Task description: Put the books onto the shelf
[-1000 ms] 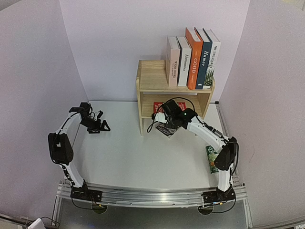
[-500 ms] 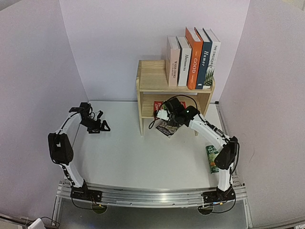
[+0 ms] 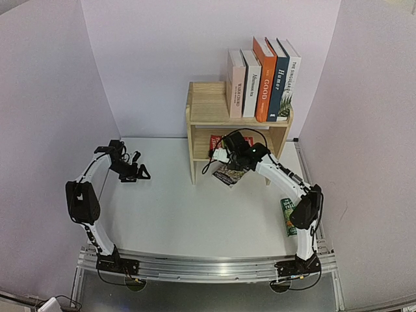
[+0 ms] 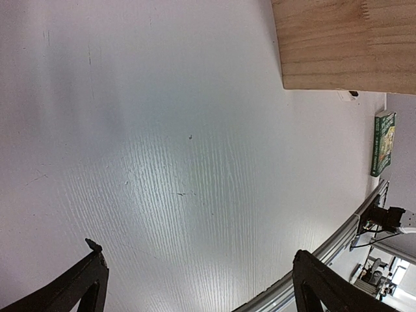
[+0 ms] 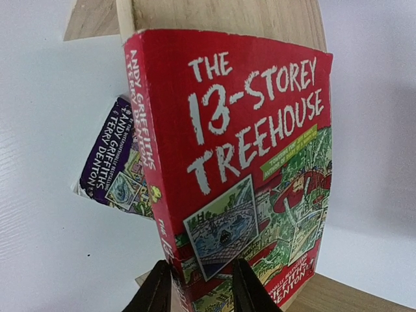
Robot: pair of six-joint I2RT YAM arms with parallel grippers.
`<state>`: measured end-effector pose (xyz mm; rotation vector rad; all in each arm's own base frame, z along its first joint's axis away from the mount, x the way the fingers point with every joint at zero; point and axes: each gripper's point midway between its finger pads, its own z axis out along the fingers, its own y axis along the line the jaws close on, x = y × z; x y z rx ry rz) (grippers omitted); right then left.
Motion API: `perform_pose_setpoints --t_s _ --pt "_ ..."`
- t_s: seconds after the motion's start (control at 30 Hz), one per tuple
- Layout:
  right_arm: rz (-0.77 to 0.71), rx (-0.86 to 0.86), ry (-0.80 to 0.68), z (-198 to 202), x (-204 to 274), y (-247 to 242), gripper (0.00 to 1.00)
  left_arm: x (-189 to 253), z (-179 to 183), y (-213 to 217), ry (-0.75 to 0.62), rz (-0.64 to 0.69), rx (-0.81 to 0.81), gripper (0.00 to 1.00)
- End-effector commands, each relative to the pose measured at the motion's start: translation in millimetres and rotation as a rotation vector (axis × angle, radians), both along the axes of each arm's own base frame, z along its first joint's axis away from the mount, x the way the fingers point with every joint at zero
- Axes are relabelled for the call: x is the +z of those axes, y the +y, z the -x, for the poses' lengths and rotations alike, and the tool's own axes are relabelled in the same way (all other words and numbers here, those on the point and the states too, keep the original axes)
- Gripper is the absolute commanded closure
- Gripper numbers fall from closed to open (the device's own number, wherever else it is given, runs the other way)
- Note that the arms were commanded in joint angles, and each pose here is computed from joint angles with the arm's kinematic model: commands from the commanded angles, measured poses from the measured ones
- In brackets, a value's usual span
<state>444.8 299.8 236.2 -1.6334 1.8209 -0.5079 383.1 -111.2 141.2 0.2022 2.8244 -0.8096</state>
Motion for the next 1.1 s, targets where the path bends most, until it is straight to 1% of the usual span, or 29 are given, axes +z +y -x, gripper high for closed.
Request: perform_pose_setpoints --t_s 0.0,0.43,0.9,1.0,1.03,1.07 --pt "0.017 -0.014 -0.038 -12.5 7.8 -5.2 0.69 0.6 -0.6 -1.3 -0.011 0.004 -0.012 0.02" --pt "0.021 -0.024 -0.053 -19.0 9.8 -7.3 0.7 1.2 -1.2 -0.8 -0.012 0.0 -0.009 0.02" --pt "0.017 -0.026 -0.065 -22.9 12.1 -7.9 0.69 3.3 -1.0 -0.1 -0.017 -0.004 -0.008 0.02" --pt "0.012 -0.027 -0.065 -22.2 13.1 -7.8 0.66 3.9 -1.2 -0.1 -0.019 -0.004 -0.008 0.02" --pt "0.008 -0.029 -0.065 -21.5 14.0 -7.7 0.63 4.1 -1.1 -0.3 -0.02 -0.003 -0.008 0.02" --pt "0.002 -0.031 -0.066 -20.5 15.4 -7.1 0.58 4.3 -1.0 -0.2 -0.02 -0.003 -0.008 0.02"
